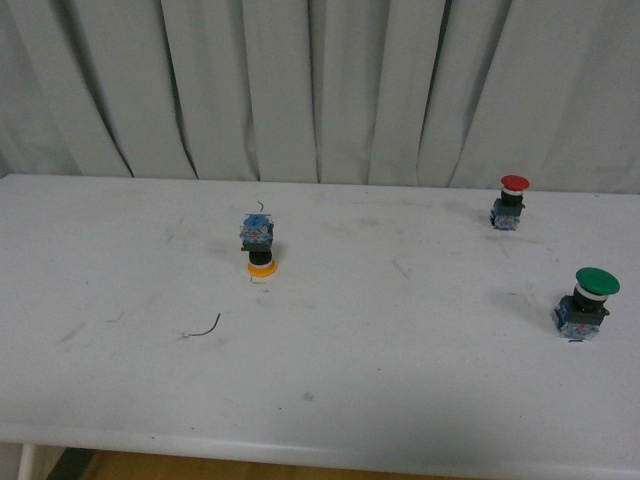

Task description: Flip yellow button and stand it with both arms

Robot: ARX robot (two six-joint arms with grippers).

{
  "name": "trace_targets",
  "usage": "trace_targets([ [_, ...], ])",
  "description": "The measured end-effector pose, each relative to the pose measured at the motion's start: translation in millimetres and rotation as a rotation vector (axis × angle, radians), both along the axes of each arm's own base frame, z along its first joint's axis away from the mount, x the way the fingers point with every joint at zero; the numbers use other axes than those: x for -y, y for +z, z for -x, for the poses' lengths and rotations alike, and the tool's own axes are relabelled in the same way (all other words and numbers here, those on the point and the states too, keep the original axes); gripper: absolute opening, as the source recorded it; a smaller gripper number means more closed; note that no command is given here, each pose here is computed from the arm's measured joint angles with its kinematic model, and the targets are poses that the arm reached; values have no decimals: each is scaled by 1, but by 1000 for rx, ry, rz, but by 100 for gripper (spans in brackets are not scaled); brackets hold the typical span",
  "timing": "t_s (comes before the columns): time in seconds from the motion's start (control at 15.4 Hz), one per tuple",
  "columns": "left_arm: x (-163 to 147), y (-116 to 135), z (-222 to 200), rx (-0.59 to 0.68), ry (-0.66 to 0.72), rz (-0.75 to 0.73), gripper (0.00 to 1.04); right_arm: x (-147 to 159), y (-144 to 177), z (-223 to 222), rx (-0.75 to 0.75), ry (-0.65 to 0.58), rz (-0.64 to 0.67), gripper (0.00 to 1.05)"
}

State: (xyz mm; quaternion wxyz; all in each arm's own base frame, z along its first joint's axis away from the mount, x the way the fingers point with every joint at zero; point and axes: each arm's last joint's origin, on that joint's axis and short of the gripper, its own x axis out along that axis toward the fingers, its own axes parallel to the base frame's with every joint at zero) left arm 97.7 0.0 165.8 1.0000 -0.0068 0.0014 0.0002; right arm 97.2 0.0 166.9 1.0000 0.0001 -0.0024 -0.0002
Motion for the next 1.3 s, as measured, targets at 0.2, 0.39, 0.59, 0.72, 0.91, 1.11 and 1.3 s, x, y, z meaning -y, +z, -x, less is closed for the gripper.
trace_targets([
  [0.2, 0, 0, 0, 0, 0, 0, 98, 0, 0, 0, 0, 0, 0, 98],
  [0.39, 0, 0, 0, 0, 0, 0, 98, 0, 0, 0, 0, 0, 0, 98],
  [0.59, 0, 0, 0, 0, 0, 0, 98, 0, 0, 0, 0, 0, 0, 98],
  [0.72, 0, 0, 0, 0, 0, 0, 98, 0, 0, 0, 0, 0, 0, 98],
  [0.91, 0, 0, 0, 0, 0, 0, 98, 0, 0, 0, 0, 0, 0, 98],
  [1.11, 0, 0, 0, 0, 0, 0, 98, 0, 0, 0, 0, 0, 0, 98],
  [1.3, 0, 0, 0, 0, 0, 0, 98, 0, 0, 0, 0, 0, 0, 98],
])
